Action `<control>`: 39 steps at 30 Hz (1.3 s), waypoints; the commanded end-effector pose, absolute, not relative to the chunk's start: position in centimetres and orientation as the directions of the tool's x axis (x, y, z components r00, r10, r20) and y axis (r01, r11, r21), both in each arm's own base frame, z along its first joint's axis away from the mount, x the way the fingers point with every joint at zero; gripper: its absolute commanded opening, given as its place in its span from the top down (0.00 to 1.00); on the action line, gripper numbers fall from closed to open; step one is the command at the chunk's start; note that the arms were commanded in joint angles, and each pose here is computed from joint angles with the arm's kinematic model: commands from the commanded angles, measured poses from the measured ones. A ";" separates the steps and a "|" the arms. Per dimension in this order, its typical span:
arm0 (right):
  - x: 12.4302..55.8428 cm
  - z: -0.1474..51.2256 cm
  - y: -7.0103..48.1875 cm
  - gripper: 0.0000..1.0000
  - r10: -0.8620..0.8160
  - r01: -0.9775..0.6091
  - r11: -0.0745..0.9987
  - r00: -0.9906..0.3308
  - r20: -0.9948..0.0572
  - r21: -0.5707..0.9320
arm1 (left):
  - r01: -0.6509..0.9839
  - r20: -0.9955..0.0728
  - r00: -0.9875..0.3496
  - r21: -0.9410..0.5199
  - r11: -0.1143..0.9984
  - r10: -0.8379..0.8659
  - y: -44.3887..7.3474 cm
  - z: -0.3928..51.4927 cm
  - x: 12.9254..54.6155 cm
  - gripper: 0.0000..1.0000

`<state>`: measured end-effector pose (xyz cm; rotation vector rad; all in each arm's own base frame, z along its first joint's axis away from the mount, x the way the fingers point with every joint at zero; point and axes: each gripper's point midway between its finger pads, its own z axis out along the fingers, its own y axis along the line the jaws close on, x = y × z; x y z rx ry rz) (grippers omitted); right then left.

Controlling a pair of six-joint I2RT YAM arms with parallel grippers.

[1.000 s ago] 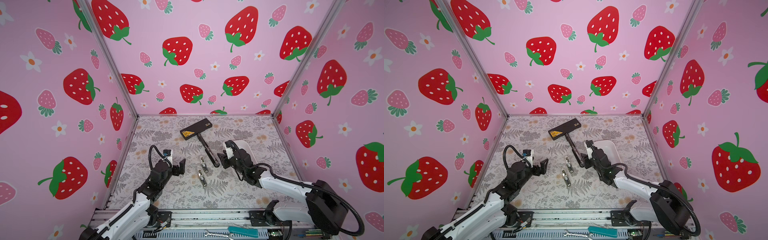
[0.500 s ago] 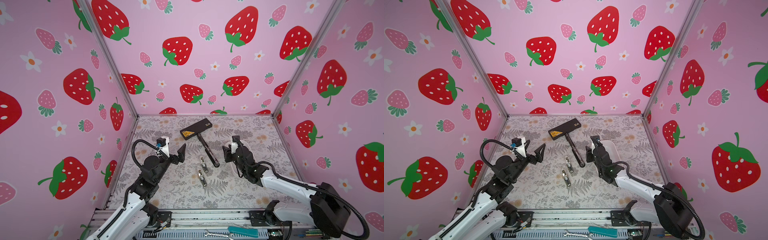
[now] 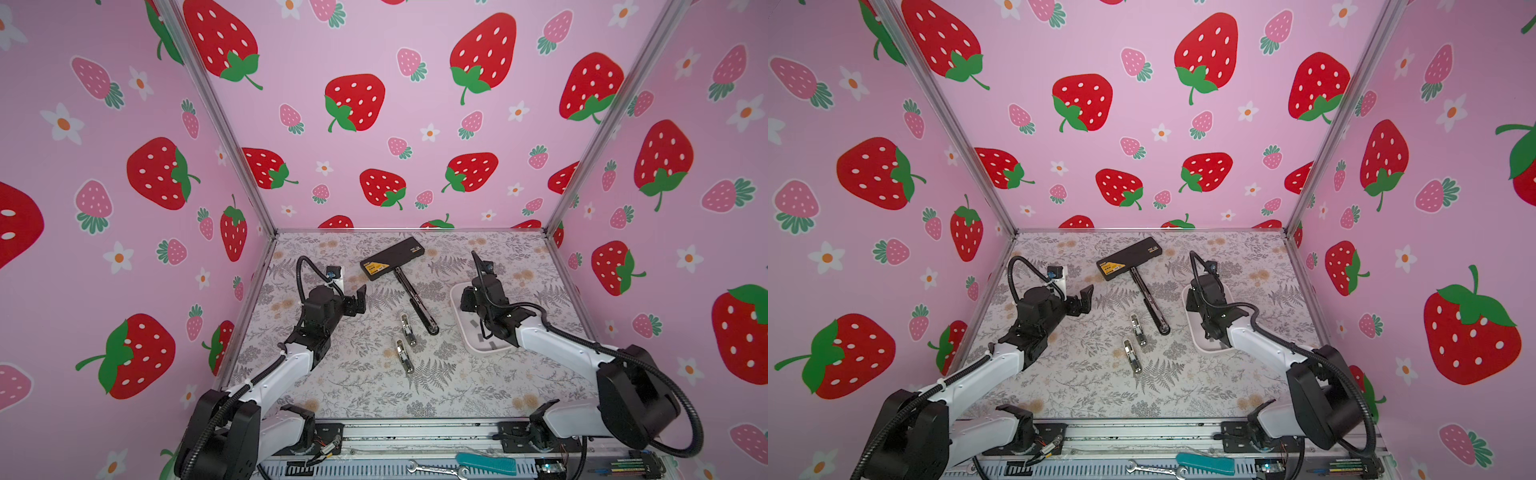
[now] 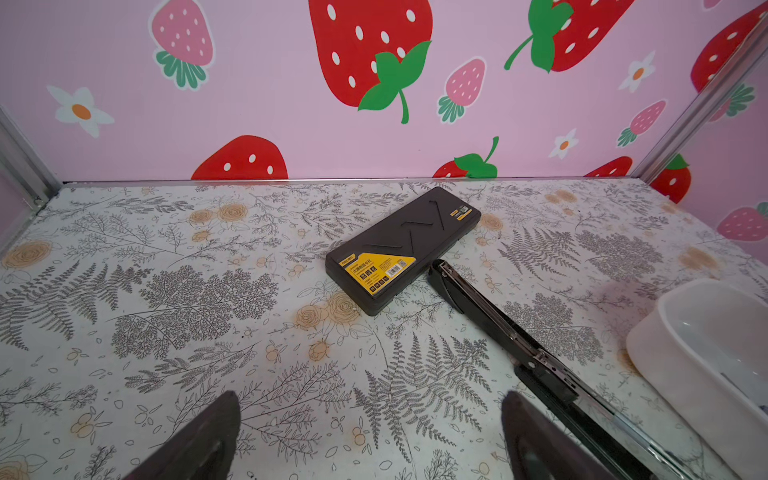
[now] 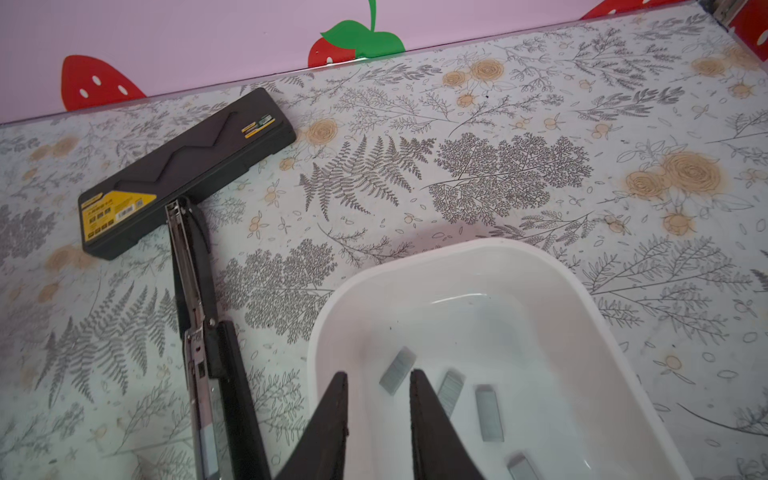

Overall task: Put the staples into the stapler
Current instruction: 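Lift the right gripper off the rail and move it over the white tray, then lower the right gripper into the tray and grasp a gray staple strip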

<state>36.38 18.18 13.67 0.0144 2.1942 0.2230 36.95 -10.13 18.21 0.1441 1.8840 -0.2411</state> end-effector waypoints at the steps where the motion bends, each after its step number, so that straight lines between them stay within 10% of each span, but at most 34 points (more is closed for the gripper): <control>1: 36.4 11.2 17.3 0.72 0.105 -0.029 0.985 -0.680 -0.725 0.170 | 0.251 -0.965 -0.263 -0.089 0.964 -0.021 -10.9 21.2 38.1 0.01; 39: 34.3 3.3 12.6 0.75 -0.104 -0.070 0.994 -0.837 -0.537 -0.085 | 0.346 -0.967 -0.253 -0.121 0.931 -0.032 -12.4 20.0 37.3 0.01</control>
